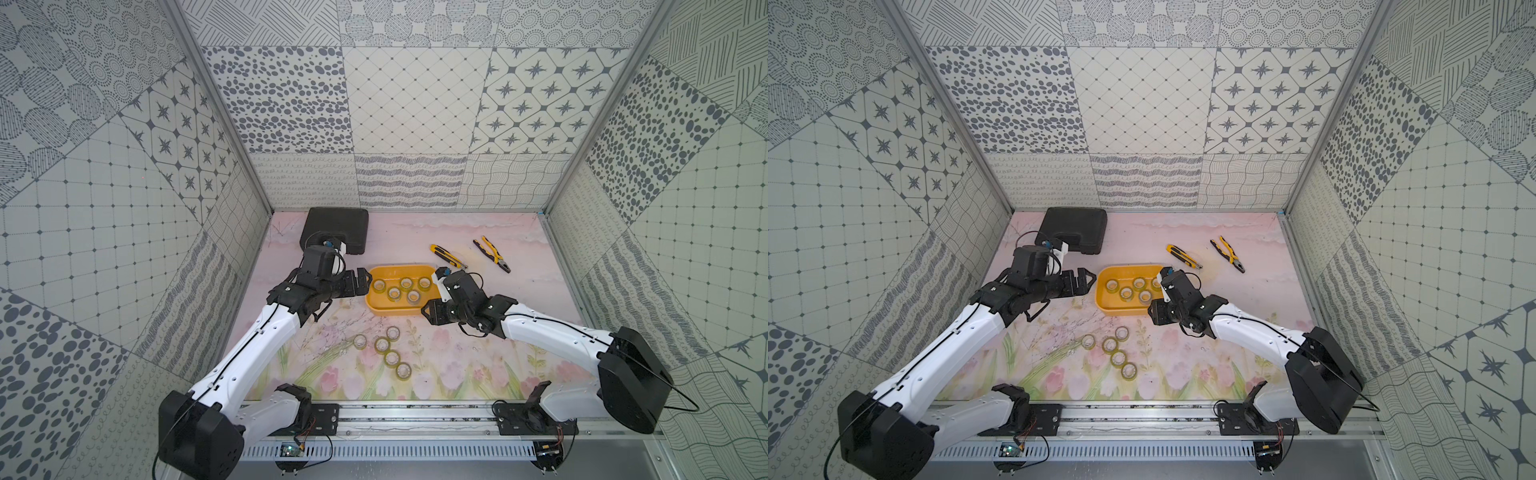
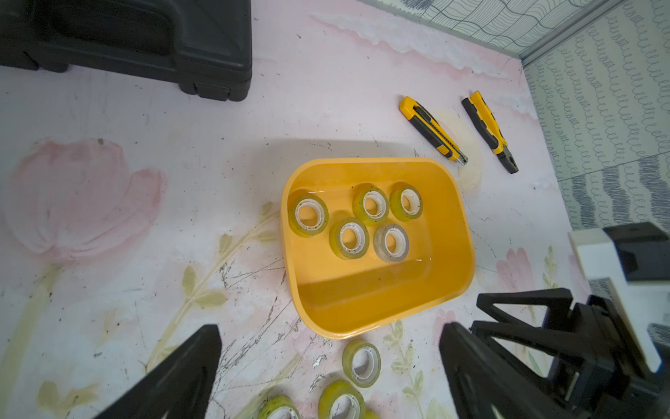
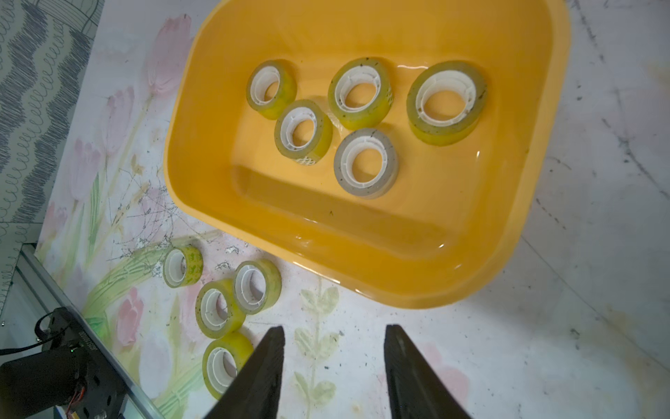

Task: Put the transparent tape into the storage box
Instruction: Place the tape in the storage box, then pick up the tape at the center of the board.

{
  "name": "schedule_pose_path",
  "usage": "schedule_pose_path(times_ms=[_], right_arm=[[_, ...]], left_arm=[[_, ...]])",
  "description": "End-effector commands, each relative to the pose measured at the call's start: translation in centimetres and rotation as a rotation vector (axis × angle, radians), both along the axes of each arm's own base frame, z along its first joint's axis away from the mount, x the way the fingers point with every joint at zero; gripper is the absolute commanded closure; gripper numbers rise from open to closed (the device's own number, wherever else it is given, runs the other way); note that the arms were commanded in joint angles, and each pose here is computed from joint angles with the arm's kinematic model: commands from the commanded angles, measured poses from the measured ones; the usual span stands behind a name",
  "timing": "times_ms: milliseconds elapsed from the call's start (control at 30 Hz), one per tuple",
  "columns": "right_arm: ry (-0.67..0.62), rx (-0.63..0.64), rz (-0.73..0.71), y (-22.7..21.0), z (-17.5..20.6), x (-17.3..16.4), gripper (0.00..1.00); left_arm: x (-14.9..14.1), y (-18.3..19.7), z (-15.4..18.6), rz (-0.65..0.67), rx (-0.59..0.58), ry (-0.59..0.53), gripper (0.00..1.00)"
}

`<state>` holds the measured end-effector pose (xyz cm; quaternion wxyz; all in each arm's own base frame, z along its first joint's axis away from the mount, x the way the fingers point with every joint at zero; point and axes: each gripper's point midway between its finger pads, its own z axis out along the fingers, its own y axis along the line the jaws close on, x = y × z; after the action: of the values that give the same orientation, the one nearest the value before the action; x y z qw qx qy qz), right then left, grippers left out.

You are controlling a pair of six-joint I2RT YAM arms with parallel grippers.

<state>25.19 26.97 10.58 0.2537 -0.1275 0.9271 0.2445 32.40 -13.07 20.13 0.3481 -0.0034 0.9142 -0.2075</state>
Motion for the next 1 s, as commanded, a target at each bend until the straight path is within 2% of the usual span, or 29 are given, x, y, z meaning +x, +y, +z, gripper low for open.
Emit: schedule_pose_path(times_ms=[0, 233, 433, 567, 833, 967], right_arm=[[-0.026, 0.014, -0.007, 0.7, 0.4, -0.4, 0.51], [-0.011, -0.044, 0.002, 1.0, -1.2, -2.1, 0.51], [0.008, -0.045, 0.021, 1.5, -1.9, -3.1, 0.51], [0.033, -0.053, 0.03, 1.9, -2.9, -3.9, 0.51], [0.086, -0.038, 0.057, 3.9, -4.4, -5.5, 0.51], [0.106, -0.04, 0.016, 4.6, -5.2, -5.1, 0.51]], left_arm=[[1.5, -1.4, 0.0, -0.075, 0.003, -0.044, 0.01], [0.8, 0.6, 0.6, -0.002, 0.07, -0.07, 0.01], [0.8, 0.5, 0.5, -0.013, 0.072, -0.053, 0.01], [0.7, 0.5, -0.2, -0.017, 0.088, -0.004, 0.01], [0.8, 0.5, 0.4, -0.012, 0.085, -0.018, 0.01], [0.6, 0.8, 0.8, -0.003, 0.086, -0.036, 0.01]])
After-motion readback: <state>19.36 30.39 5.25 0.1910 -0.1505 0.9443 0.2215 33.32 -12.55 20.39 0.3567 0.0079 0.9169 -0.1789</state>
